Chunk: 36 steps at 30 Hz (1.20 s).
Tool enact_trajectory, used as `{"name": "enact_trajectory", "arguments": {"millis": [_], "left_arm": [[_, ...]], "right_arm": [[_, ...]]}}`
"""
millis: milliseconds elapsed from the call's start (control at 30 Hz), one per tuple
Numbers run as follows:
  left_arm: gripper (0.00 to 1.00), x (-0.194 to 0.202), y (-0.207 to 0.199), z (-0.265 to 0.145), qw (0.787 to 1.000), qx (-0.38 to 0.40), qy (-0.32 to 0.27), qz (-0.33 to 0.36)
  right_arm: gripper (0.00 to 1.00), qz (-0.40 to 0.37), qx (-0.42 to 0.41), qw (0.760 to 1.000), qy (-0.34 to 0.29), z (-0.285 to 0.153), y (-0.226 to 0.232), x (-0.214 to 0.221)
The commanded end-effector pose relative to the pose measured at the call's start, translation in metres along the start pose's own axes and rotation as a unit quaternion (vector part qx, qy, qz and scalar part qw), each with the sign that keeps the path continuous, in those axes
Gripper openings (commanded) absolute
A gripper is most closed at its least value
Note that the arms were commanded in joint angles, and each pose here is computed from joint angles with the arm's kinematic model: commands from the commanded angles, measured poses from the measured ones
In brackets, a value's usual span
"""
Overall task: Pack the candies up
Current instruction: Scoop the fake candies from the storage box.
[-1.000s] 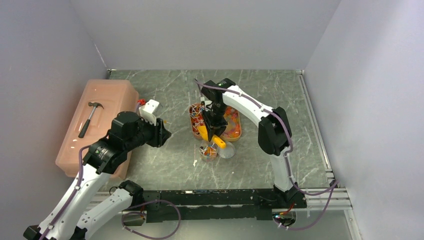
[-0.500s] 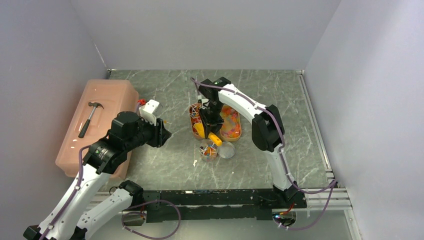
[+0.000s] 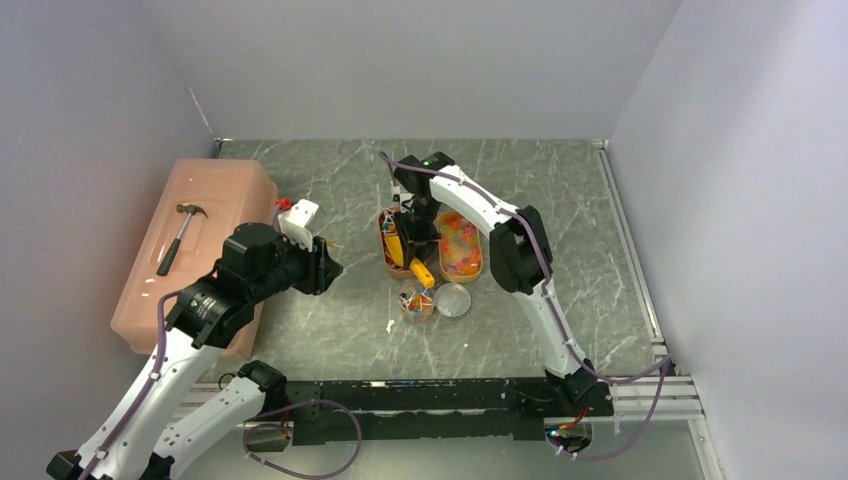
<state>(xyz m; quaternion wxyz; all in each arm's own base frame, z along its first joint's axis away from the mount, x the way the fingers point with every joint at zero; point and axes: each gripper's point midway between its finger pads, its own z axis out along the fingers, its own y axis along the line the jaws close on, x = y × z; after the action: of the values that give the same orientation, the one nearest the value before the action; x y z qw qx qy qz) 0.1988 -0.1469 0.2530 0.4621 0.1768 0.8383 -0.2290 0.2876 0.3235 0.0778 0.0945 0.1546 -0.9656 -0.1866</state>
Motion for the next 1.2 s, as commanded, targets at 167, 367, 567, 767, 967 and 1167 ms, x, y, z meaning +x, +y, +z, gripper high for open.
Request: {"name": "enact_trajectory", "arguments": {"millis": [167, 367, 567, 767, 967, 1167], "left_arm": [[0.41, -0.003, -0.004, 0.000, 1.000, 0.011, -0.005, 0.002], [0.41, -0.002, -0.003, 0.002, 1.000, 0.008, -0.001, 0.002], [0.41, -0.001, -0.002, 0.003, 1.000, 0.006, 0.002, 0.001], [0.41, 0.000, 0.000, 0.006, 1.000, 0.003, 0.006, 0.000], [0.41, 0.002, 0.002, 0.008, 1.000, -0.002, 0.012, -0.003], [0.41, 0.004, 0.004, 0.011, 1.000, -0.005, 0.018, -0.004]], "right_arm": [[0.00, 0.017, -0.016, 0.999, -0.029, 0.012, -0.007, -0.037], [0.00, 0.016, -0.005, 0.999, -0.046, 0.016, -0.016, -0.046], [0.00, 0.002, 0.001, 0.998, -0.065, 0.015, -0.020, -0.047], [0.00, -0.020, 0.015, 0.995, -0.101, 0.001, -0.021, -0.045], [0.00, -0.042, 0.037, 0.989, -0.135, -0.017, -0.020, -0.039], [0.00, -0.061, 0.063, 0.984, -0.155, -0.025, -0.023, -0.029]]}}
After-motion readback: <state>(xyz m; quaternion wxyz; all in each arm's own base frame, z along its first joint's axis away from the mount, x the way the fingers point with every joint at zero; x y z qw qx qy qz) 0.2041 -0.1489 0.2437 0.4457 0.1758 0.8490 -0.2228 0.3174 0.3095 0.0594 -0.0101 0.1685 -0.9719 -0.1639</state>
